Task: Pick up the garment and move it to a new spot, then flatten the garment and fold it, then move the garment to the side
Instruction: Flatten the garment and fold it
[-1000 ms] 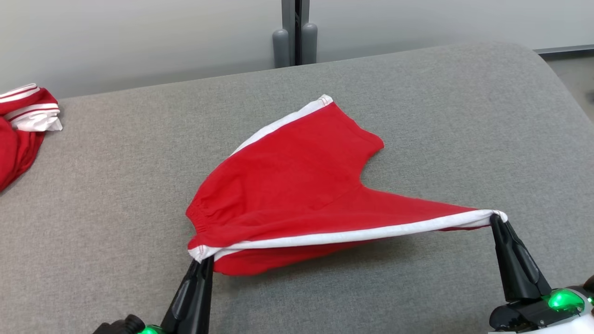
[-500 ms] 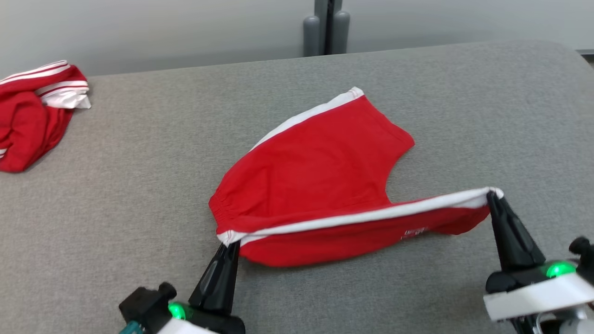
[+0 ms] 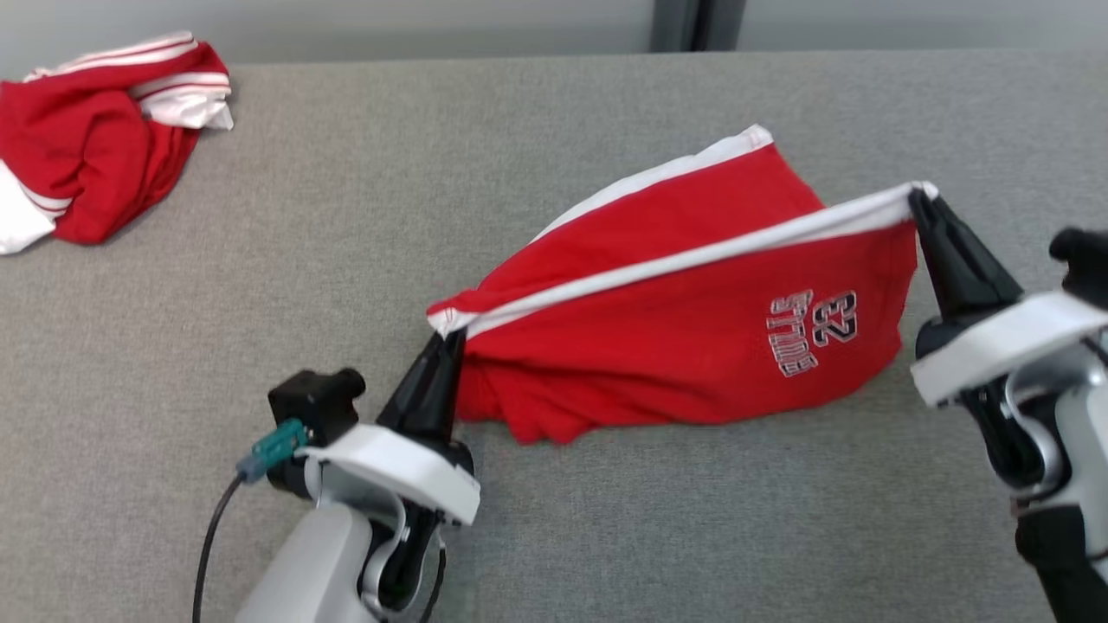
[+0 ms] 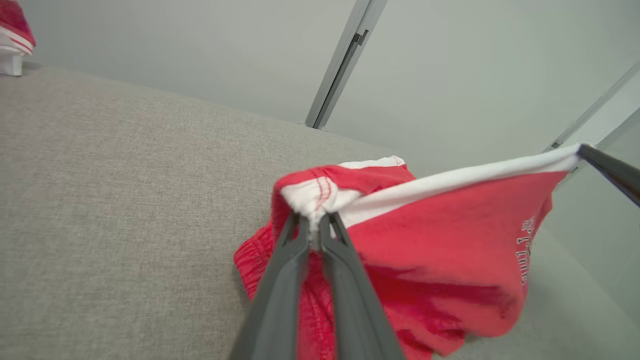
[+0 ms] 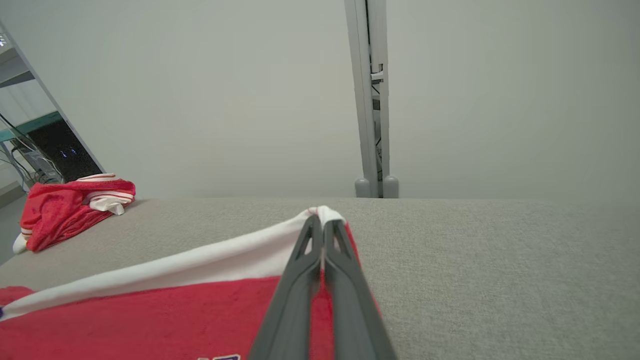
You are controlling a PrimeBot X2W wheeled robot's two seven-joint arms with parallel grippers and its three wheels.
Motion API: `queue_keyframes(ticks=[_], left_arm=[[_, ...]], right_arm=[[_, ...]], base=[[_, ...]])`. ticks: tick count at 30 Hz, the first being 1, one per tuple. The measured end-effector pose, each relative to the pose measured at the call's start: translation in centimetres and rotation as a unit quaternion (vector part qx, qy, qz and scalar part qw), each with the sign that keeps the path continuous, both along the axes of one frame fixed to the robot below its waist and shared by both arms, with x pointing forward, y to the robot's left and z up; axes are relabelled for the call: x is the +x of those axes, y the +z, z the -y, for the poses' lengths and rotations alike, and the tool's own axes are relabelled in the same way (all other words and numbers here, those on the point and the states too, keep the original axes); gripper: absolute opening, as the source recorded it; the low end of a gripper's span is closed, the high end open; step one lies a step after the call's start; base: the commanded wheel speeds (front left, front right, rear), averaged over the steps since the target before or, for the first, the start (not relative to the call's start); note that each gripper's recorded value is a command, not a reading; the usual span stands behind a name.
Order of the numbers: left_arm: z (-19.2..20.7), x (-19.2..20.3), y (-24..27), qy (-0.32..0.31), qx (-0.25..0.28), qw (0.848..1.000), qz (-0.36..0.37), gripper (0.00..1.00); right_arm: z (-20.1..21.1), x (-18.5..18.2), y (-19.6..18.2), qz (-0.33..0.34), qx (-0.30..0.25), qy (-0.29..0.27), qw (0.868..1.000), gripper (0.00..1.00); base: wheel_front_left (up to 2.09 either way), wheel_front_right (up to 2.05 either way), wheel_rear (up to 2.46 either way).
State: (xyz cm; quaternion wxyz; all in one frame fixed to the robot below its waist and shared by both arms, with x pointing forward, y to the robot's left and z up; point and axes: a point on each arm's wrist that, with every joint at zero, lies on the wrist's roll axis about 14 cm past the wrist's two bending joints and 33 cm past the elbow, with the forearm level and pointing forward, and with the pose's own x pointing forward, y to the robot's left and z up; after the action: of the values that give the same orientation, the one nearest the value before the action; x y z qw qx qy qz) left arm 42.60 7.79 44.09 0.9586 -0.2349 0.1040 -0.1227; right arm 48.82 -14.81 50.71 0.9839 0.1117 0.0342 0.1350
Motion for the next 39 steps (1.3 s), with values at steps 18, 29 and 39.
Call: queue_keyframes(ticks=[18,29,39], left_arm=[[-1.0,4.3,-3.3,0.030,0.002,0.998,-0.049,0.00],[-0.5,4.6,-2.8,0.023,0.008,0.999,-0.040,0.09],[0.1,4.1,-0.3,0.006,0.020,1.000,0.007,1.00]], right_arm=[[-4.9,10.4,-5.9,-0.092,-0.057,0.067,0.992,0.00],[-6.5,12.7,-7.6,-0.118,-0.089,0.087,0.985,0.00],[-6.5,13.5,-7.8,-0.109,-0.101,0.080,0.986,1.00]], base=[[0.00,0.00,0.00],[0.00,0.00,0.00],[0.00,0.00,0.00]])
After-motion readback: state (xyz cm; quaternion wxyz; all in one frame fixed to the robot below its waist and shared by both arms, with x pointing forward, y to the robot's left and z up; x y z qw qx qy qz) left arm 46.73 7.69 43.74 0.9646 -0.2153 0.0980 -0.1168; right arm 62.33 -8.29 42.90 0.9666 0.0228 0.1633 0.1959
